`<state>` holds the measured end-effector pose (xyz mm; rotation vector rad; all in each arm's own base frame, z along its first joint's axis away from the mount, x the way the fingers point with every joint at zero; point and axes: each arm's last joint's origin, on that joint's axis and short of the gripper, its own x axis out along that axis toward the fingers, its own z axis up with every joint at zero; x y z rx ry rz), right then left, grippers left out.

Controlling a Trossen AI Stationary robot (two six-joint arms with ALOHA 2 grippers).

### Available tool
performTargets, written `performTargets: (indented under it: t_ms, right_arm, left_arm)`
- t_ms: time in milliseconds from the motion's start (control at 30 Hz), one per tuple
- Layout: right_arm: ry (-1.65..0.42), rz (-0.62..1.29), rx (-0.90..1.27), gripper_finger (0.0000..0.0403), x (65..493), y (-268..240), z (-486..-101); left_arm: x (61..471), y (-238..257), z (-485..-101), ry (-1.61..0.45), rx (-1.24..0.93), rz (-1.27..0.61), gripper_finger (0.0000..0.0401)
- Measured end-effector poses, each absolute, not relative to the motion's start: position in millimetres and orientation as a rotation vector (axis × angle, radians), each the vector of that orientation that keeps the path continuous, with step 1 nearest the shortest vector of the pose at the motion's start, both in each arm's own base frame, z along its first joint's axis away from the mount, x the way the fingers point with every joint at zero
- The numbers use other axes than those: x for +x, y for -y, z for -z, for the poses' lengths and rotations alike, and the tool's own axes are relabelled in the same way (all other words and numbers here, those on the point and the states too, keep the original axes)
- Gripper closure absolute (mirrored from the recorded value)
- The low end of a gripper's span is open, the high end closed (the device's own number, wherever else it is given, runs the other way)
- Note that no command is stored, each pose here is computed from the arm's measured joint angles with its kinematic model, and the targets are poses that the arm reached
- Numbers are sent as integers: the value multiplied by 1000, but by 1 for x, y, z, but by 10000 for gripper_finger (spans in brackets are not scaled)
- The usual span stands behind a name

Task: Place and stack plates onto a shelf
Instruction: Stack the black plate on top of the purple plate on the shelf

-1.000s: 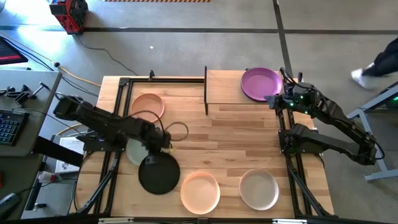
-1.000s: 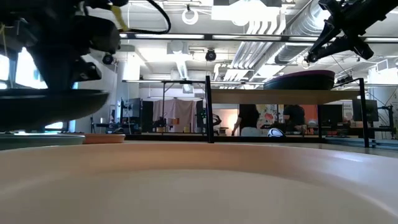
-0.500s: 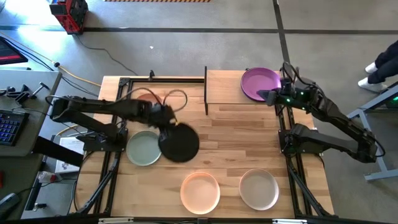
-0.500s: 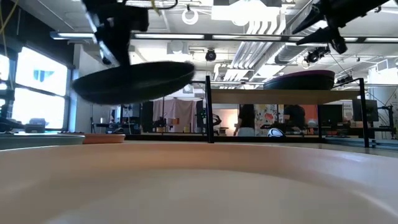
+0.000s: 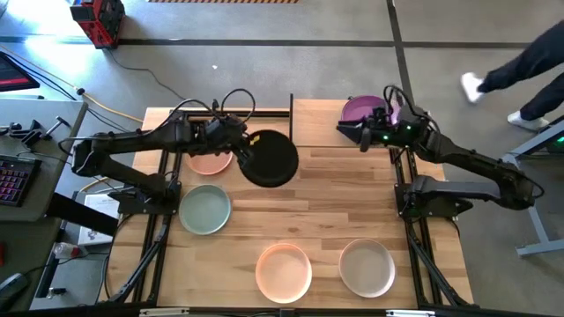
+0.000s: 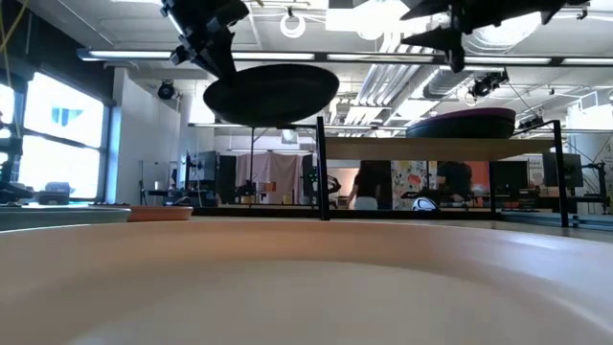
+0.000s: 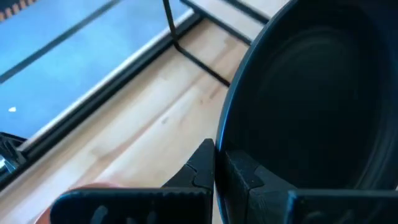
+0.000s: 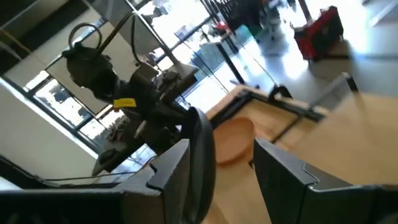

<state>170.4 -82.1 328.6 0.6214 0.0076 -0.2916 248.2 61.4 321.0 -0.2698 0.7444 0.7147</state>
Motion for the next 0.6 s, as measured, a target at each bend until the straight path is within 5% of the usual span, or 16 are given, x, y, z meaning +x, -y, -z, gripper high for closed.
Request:
performTargets:
  t_ms: [600]
  right_arm:
    - [-313,455,341,243,246,84,-347]
  left_arm:
    - [251,-68,-328,-628,-210,-867,398]
